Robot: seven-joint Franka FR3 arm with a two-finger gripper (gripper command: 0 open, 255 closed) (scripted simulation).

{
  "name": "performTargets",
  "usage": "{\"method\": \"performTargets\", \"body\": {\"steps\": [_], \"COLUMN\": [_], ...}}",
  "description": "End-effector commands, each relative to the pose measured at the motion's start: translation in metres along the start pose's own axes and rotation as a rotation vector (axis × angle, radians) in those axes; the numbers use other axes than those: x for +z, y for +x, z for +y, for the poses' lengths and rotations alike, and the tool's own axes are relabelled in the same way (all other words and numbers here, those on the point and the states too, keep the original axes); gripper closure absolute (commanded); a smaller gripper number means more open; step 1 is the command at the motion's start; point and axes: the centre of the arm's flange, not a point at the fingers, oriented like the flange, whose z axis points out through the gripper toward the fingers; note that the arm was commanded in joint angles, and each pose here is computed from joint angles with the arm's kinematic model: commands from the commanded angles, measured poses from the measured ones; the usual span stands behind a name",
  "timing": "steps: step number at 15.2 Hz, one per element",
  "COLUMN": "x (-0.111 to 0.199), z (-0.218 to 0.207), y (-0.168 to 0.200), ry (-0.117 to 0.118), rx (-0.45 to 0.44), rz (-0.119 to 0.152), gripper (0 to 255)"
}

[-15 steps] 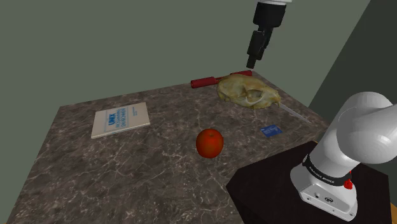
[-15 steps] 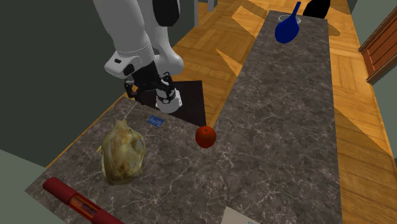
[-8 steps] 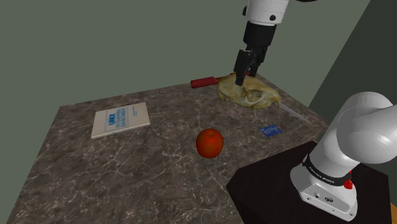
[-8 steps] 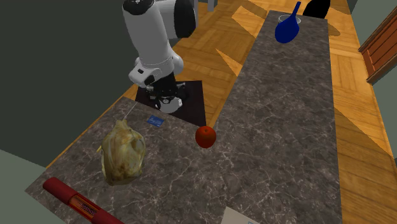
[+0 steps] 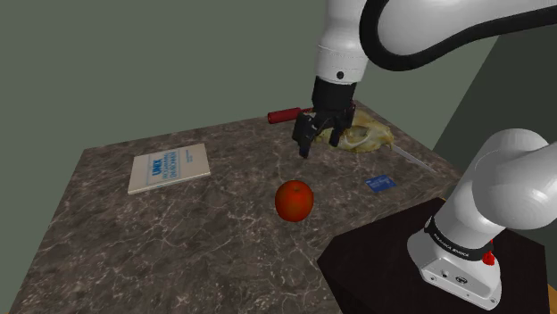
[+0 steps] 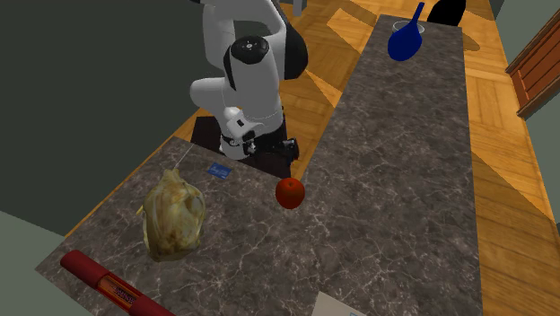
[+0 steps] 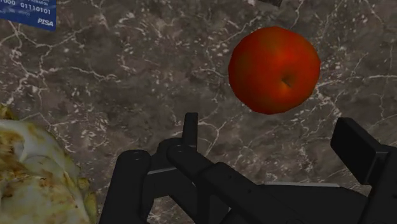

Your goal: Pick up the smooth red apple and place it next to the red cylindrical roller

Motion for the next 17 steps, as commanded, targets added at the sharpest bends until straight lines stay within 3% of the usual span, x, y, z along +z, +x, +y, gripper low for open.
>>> {"method": "performTargets", "body": {"steps": [1,4,11,17], "x": [0.018,0.041,0.078,0.081], "z": [-0.018,-0.044,-0.044,-0.044], "y": [-0.005,-0.004,-0.004,-0.004], "ry": [0.006,0.014,0.014,0.014], "rx": [0.07,0.156,0.156,0.156], "rz": [-0.001,-0.003,-0.003,-0.003], "gripper": [0,0,0,0]}}
